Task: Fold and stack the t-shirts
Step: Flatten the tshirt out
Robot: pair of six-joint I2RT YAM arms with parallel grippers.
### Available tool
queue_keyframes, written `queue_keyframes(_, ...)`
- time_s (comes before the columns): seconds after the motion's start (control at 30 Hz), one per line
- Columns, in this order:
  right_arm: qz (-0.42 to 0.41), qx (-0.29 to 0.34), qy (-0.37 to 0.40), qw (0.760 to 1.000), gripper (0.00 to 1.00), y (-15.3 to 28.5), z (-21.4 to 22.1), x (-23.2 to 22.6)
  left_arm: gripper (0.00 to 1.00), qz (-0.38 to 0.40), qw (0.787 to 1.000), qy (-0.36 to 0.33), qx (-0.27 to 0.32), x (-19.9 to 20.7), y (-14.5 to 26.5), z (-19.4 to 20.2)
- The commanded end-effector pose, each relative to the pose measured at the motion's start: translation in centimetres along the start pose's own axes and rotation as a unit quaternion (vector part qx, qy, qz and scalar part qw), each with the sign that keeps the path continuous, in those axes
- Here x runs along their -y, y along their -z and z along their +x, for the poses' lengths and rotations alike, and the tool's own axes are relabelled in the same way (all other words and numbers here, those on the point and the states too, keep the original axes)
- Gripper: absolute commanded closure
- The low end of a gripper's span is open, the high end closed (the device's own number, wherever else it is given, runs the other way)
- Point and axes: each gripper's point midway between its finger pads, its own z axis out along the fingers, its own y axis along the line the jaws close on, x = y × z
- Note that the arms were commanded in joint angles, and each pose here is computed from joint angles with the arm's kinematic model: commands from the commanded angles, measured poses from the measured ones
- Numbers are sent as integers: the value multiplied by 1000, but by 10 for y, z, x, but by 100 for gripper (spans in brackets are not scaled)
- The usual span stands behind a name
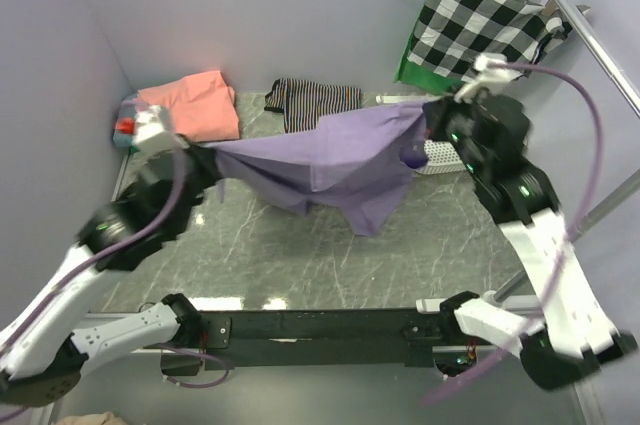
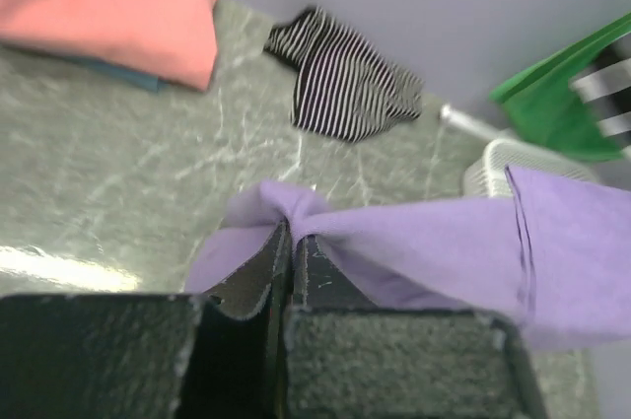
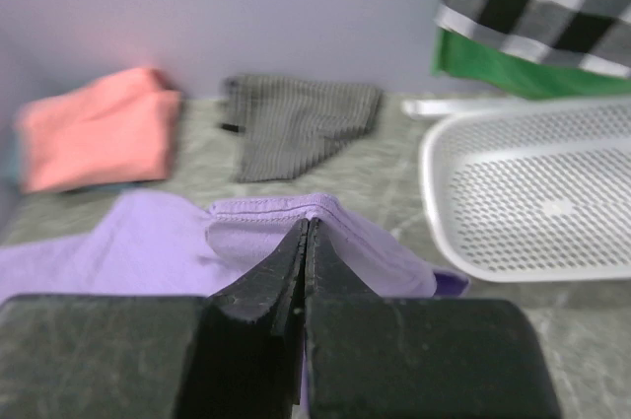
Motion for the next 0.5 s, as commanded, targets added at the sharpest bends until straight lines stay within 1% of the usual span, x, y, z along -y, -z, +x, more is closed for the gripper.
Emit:
queue_keyframes(0.0, -119, 33, -9, 992, 100, 68, -15, -29, 99, 6, 998, -57, -2, -24, 41, -33)
queue_keyframes(0.03, -128, 31, -9, 991, 100, 78, -13, -30, 99, 13, 998, -58, -3, -26, 48, -38)
queue_keyframes(0.07, -164, 47, -11, 985, 100, 103, -19, -37, 99, 28, 999, -46, 4, -23, 59, -53)
queue_keyframes(0.1, -175, 51, -13, 983, 100, 113, -19, -38, 98, 42, 998, -38, 10, -24, 69, -63)
queue_keyframes(0.13, -192, 70, -18, 979, 100, 135, -24, -38, 96, 76, 996, -38, 8, -17, 83, -73)
queue_keyframes(0.2, -233, 79, -15, 969, 100, 156, -23, -46, 90, 116, 993, -31, 12, -13, 102, -86)
queue_keyframes(0.23, -246, 85, -18, 965, 100, 166, -24, -48, 88, 156, 987, -25, 10, -6, 120, -98)
queue_keyframes(0.3, -282, 105, -16, 954, 100, 193, -28, -53, 87, 189, 982, -25, 5, 0, 136, -108)
queue_keyframes(0.33, -291, 118, -18, 949, 100, 206, -32, -53, 86, 217, 976, -19, 13, 4, 152, -122)
queue_keyframes(0.37, -296, 124, -18, 947, 100, 212, -33, -53, 86, 236, 971, -25, -4, 8, 159, -118)
queue_keyframes(0.43, -295, 142, -22, 945, 100, 220, -38, -51, 83, 245, 969, -27, -3, 10, 165, -124)
queue_keyframes(0.47, -290, 146, -22, 946, 100, 220, -40, -49, 79, 225, 974, -30, -3, 4, 161, -124)
